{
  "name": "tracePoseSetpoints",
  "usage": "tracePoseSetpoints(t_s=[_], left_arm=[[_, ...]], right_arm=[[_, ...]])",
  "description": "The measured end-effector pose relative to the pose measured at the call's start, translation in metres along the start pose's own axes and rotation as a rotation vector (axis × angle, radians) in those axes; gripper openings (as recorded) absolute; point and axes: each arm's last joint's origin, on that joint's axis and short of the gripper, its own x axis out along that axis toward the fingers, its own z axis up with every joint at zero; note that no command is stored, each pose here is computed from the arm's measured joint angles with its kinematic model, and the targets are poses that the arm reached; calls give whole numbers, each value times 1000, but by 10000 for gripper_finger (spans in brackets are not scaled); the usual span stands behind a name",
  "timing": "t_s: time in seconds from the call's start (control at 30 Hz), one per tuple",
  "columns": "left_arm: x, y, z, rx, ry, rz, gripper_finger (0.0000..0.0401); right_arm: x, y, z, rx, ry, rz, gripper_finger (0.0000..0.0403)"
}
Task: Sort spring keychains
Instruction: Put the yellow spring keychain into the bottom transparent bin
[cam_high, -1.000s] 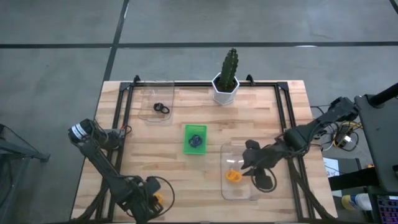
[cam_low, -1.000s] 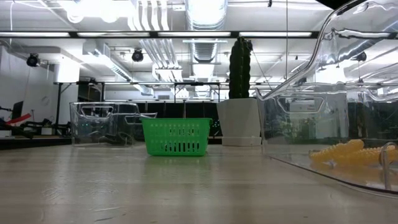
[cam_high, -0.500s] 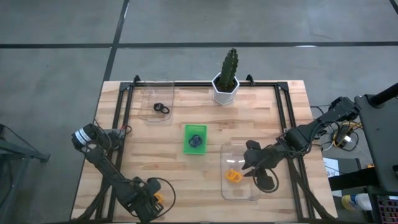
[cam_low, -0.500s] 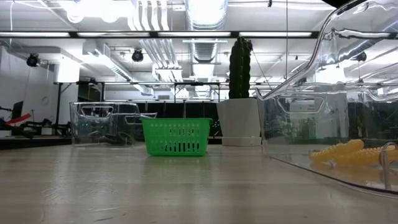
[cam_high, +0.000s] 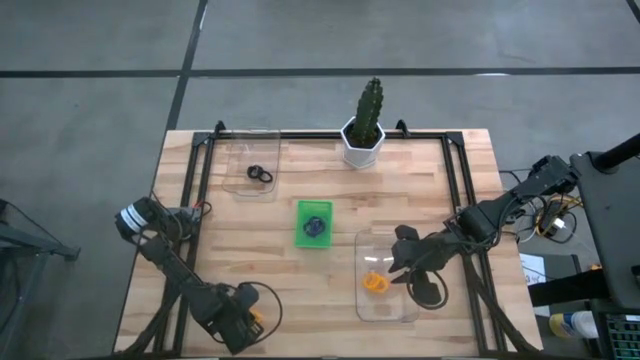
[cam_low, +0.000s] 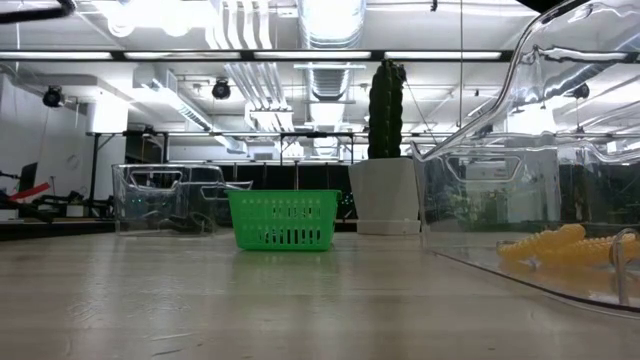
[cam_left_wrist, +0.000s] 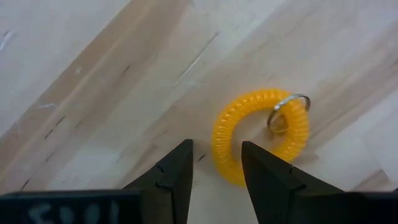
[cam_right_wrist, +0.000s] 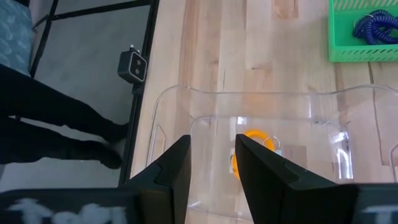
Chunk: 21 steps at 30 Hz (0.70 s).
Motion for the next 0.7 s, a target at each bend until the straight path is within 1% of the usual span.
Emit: tracePoseSetpoints(t_s=[0.1, 0.23, 0.3, 0.4, 0.57, 0.6, 0.7], left_arm=[[4, 1, 4, -33, 23, 20, 135], [15, 4, 8, -49, 31, 85, 134], [22, 4, 10, -59, 41, 118, 127], [32, 6, 14, -76, 62, 166, 99], [45, 8, 18, -81, 64, 223, 22], [47, 8, 18, -83, 64, 230, 15], [48, 9, 19, -86, 63, 234, 13]], right_arm=[[0, 0, 0, 0, -2, 1, 123], [0, 0, 0, 0, -3, 0, 125], [0, 0, 0, 0, -4, -1, 123], [0, 0, 0, 0, -5, -1, 118], [0, -1, 1, 2, -24, -36, 110], [0, -1, 1, 2, -29, -44, 108], [0, -1, 1, 1, -31, -47, 104]])
